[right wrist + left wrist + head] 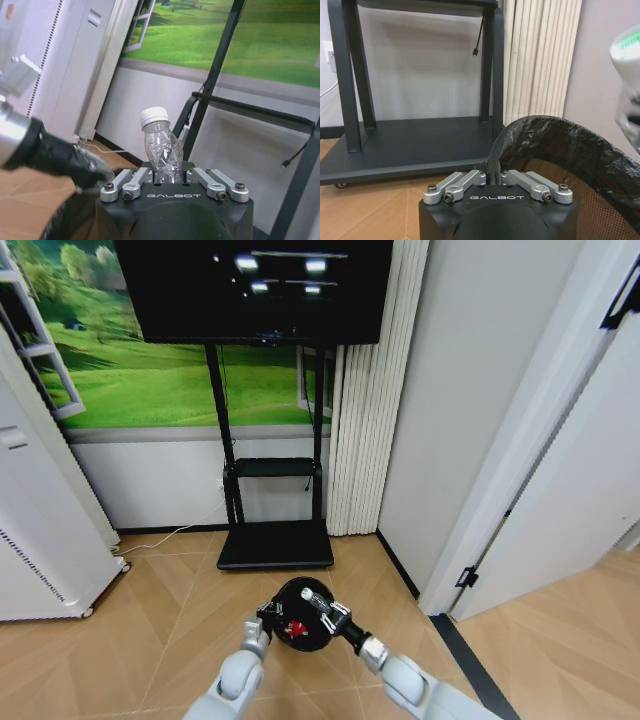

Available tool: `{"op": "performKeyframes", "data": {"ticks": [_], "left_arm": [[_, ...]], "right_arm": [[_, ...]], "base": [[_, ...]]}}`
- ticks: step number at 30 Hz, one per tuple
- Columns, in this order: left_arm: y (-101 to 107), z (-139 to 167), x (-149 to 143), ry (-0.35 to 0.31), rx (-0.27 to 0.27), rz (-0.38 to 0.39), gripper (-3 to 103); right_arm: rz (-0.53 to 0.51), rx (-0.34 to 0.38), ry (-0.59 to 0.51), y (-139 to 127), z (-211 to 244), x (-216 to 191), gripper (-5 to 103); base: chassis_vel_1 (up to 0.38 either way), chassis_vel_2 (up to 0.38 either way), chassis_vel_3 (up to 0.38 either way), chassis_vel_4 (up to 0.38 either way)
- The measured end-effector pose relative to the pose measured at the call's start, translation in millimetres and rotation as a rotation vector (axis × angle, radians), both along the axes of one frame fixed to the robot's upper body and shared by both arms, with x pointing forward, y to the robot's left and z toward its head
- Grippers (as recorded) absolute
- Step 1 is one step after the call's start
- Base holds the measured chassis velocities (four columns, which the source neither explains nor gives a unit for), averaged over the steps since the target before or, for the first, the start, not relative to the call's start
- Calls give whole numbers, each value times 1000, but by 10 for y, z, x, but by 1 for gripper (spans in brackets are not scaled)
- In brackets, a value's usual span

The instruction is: Pick up the trash bin and place the garbage on the floor into it.

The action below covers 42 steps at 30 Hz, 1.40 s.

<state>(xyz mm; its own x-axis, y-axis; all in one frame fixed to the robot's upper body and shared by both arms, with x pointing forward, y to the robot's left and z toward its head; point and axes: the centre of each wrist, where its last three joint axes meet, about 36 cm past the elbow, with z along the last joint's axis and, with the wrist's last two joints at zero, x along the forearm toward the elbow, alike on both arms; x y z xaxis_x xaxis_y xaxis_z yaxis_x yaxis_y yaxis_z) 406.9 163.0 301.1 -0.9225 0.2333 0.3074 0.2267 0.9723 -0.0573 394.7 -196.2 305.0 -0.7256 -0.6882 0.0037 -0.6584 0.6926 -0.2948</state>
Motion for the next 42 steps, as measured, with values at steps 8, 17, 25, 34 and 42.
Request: {"op": "performKeyframes", "data": {"ticks": [8,17,25,34,42], "left_arm": [[-157,-11,88,0,-16,-16,7],[-248,-3,115,-1,-26,-24,7],[-329,-25,66,9,-32,-32,7],[-300,-23,63,8,-25,-32,7],[-156,29,6,2,-24,-6,7]], "right_arm": [[39,12,12,158,15,-92,25],[14,31,13,204,-23,-86,28],[3,25,7,194,34,7,57],[1,17,11,161,23,-4,90],[-106,56,63,70,61,-36,100]], "base": [[0,0,0,0],[0,0,0,0],[0,0,0,0],[0,0,0,0],[0,0,0,0]]}}
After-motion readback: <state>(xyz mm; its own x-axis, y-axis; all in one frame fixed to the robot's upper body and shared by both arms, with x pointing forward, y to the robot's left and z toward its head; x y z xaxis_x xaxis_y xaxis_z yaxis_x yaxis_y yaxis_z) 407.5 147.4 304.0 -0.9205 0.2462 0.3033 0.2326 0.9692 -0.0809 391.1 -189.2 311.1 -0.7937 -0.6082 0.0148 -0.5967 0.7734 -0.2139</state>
